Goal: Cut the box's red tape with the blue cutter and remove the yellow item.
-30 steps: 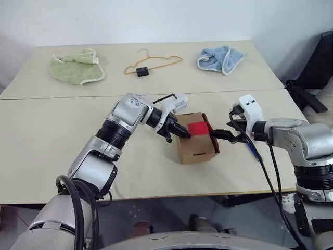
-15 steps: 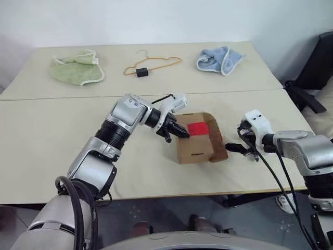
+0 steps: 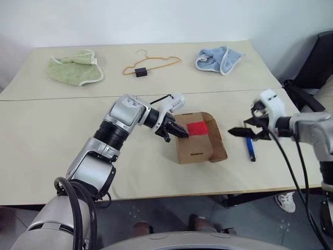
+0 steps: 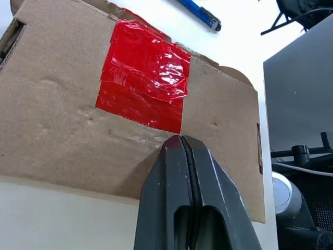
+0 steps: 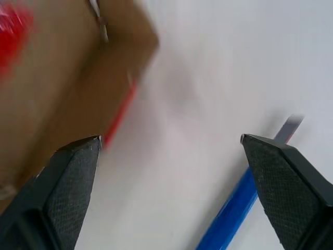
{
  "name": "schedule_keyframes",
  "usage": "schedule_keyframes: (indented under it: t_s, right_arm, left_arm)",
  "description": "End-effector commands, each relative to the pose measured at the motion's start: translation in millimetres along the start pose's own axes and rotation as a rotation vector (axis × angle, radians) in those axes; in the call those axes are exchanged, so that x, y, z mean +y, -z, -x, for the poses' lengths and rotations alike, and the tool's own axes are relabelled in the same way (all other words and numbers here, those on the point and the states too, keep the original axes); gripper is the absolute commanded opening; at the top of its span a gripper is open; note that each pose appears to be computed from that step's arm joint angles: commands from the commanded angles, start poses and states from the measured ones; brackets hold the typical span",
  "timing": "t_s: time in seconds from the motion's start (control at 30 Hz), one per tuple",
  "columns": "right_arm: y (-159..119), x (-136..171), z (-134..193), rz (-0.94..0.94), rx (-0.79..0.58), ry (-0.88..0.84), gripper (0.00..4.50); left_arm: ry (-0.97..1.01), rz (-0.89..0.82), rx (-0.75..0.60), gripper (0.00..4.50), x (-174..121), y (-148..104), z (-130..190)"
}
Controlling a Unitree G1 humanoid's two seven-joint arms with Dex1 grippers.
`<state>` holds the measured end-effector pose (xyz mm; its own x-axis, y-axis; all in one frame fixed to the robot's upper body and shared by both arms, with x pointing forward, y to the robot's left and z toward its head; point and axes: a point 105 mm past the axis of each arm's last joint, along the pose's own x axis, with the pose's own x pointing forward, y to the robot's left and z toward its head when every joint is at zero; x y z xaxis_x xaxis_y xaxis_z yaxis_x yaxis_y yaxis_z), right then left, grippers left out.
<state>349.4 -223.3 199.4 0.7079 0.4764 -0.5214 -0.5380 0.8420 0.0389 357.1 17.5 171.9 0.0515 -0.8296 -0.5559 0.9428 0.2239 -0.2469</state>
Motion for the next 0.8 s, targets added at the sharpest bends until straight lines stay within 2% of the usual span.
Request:
schedule_keyframes:
  t_s: [0.03, 0.3, 0.53, 0.8]
  right_arm:
    - [-4.5, 3.3, -0.6, -0.122, -0.031, -0.091, 4.47]
    - [16.1, 11.5, -34.9, -0.266, 0.039, -0.258, 4.47]
    - [24.2, 5.8, -61.2, -0.342, 0.058, -0.317, 4.47]
    - [31.5, 29.8, -78.5, -0.347, 0.128, -0.493, 4.47]
  left_arm:
    - [-0.047, 0.042, 0.059, 0.0, 8.9, 18.8, -2.1]
    - [-0.037, 0.044, 0.067, 0.0, 6.9, 20.5, -4.5]
    - [-0.018, 0.051, 0.095, 0.0, 2.7, 28.3, -3.7]
    - [-0.027, 0.048, 0.11, 0.0, 1.7, 33.1, 0.5]
